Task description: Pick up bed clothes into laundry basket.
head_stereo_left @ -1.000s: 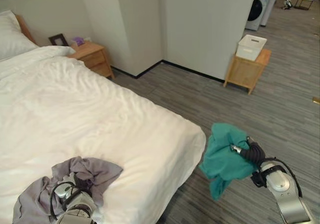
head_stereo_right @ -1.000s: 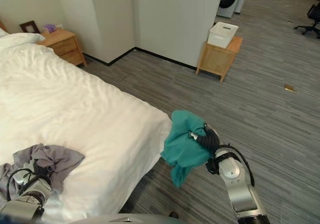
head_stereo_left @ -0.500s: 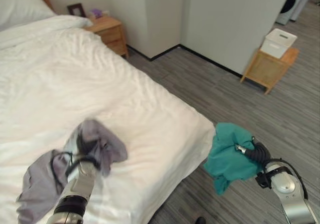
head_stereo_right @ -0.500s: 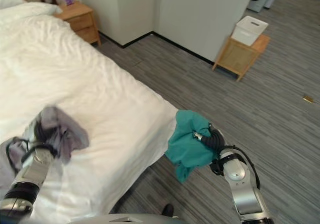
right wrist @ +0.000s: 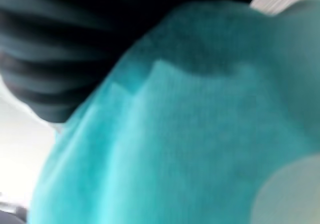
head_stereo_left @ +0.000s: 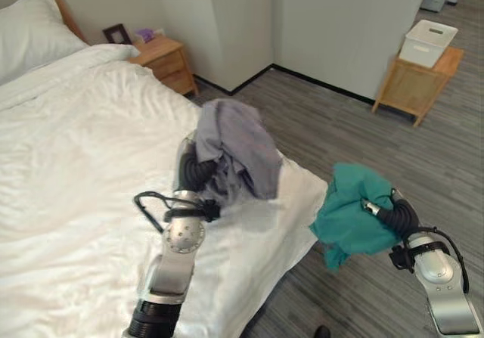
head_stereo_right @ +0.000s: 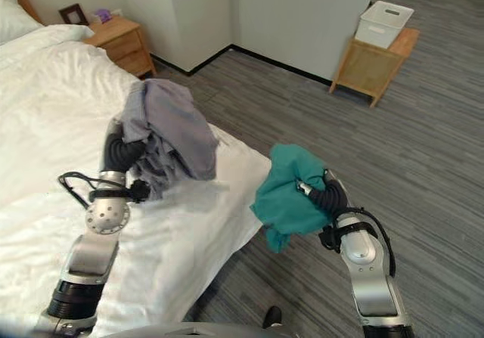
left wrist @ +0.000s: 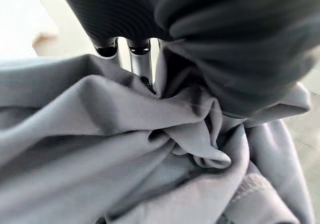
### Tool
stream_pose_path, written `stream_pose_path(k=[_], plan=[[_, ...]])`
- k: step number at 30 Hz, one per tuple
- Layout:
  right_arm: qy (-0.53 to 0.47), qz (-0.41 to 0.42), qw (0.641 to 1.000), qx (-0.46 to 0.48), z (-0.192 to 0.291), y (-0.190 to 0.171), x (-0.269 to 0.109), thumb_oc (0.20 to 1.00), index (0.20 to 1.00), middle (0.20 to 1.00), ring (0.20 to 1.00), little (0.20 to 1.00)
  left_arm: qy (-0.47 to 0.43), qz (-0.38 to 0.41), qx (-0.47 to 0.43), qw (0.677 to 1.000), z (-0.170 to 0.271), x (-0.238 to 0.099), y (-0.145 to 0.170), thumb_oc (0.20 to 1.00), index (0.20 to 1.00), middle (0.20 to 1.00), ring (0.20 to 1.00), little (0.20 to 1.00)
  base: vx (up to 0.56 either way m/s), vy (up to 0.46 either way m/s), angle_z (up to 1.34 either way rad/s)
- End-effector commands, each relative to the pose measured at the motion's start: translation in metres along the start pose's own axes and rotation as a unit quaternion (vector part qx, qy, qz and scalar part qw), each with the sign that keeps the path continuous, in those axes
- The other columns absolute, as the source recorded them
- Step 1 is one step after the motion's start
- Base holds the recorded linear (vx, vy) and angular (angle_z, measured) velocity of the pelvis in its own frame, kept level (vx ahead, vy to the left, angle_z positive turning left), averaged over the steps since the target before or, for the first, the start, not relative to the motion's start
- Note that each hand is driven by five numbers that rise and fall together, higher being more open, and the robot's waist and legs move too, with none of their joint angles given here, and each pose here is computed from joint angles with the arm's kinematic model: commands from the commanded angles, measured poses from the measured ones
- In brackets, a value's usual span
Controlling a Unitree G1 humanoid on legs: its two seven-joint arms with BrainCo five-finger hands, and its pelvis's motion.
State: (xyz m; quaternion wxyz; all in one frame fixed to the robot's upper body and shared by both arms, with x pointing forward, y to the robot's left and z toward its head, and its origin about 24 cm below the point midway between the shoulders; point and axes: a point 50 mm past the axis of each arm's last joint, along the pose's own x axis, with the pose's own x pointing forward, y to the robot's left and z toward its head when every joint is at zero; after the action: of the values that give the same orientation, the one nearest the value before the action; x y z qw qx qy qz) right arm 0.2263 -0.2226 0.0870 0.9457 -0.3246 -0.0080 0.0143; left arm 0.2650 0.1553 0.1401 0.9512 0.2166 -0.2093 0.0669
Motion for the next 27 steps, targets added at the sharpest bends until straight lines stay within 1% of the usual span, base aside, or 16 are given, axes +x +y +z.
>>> stream_pose_path(k=[1,3,4,5,7,8,9,10,11,13,18,24,25,27], plan=[[-0.099,-0.073,0.992,-0.009,0.035,-0.027,0.005,0.2,0.2,0.2,0.2,0.2,-0.072,0.014,-0.052,0.996,0.026,0.018,-0.001,0.2,0.2,0.2,0.2,0.2,-0.05,-0.158,-0.06],[-0.117,-0.081,0.99,-0.018,0.043,-0.03,0.009,0.2,0.2,0.2,0.2,0.2,-0.046,-0.003,-0.103,0.994,0.021,0.016,-0.017,0.2,0.2,0.2,0.2,0.2,-0.05,-0.155,-0.11],[-0.136,-0.085,0.987,-0.023,0.053,-0.029,0.013,0.2,0.2,0.2,0.2,0.2,-0.01,-0.005,-0.147,0.989,0.011,0.007,-0.027,0.2,0.2,0.2,0.2,0.2,-0.05,-0.154,-0.34],[-0.136,-0.085,0.987,-0.023,0.053,-0.029,0.013,0.2,0.2,0.2,0.2,0.2,-0.01,-0.005,-0.147,0.989,0.011,0.007,-0.027,0.2,0.2,0.2,0.2,0.2,-0.03,-0.175,-0.49],[-0.155,-0.087,0.984,-0.02,0.063,-0.024,0.017,0.2,0.2,0.2,0.2,0.2,0.024,0.009,-0.202,0.979,0.003,-0.001,-0.035,0.2,0.2,0.2,0.2,0.2,0.02,-0.135,-0.73],[-0.155,-0.087,0.984,-0.02,0.063,-0.024,0.017,0.2,0.2,0.2,0.2,0.2,0.024,0.009,-0.202,0.979,0.003,-0.001,-0.035,0.2,0.2,0.2,0.2,0.2,0.14,-0.284,-0.81],[-0.159,-0.091,0.983,-0.018,0.064,-0.02,0.015,0.2,0.2,0.2,0.2,0.2,0.045,-0.001,-0.232,0.972,-0.001,-0.011,-0.047,0.2,0.2,0.2,0.2,0.2,0.15,-0.332,-0.73],[-0.162,-0.094,0.982,-0.014,0.065,-0.019,0.015,0.2,0.2,0.2,0.2,0.2,0.059,-0.004,-0.245,0.968,-0.004,-0.013,-0.053,0.2,0.2,0.2,0.2,0.2,0.14,-0.338,-0.67],[-0.162,-0.095,0.982,-0.013,0.065,-0.019,0.015,0.2,0.2,0.2,0.2,0.2,0.058,-0.004,-0.245,0.968,-0.004,-0.013,-0.053,0.2,0.2,0.2,0.2,0.2,0.04,-0.284,-1.21],[-0.157,-0.103,0.982,-0.013,0.06,-0.018,0.01,0.2,0.2,0.2,0.2,0.2,0.067,-0.024,-0.278,0.958,-0.004,-0.019,-0.067,0.2,0.2,0.2,0.2,0.2,0.09,-0.299,-1.13],[-0.158,-0.097,0.982,-0.021,0.057,-0.009,0.009,0.2,0.2,0.2,0.2,0.2,0.079,-0.037,-0.277,0.957,-0.009,-0.024,-0.075,0.2,0.2,0.2,0.2,0.2,0.21,-0.151,-0.58],[-0.164,-0.085,0.982,-0.04,0.061,-0.009,0.022,0.2,0.2,0.2,0.2,0.2,0.104,-0.032,-0.28,0.954,-0.017,-0.035,-0.074,0.2,0.2,0.2,0.2,0.2,0.28,-0.109,-1.1],[-0.164,-0.085,0.982,-0.04,0.061,-0.009,0.022,0.2,0.2,0.2,0.2,0.2,0.104,-0.032,-0.28,0.954,-0.017,-0.035,-0.074,0.2,0.2,0.2,0.2,0.2,0.53,-0.054,-0.99],[-0.192,-0.067,0.978,-0.046,0.079,-0.006,0.035,0.2,0.2,0.2,0.2,0.2,0.137,-0.023,-0.278,0.951,-0.028,-0.048,-0.07,0.2,0.2,0.2,0.2,0.2,0.81,-0.043,-0.79]])
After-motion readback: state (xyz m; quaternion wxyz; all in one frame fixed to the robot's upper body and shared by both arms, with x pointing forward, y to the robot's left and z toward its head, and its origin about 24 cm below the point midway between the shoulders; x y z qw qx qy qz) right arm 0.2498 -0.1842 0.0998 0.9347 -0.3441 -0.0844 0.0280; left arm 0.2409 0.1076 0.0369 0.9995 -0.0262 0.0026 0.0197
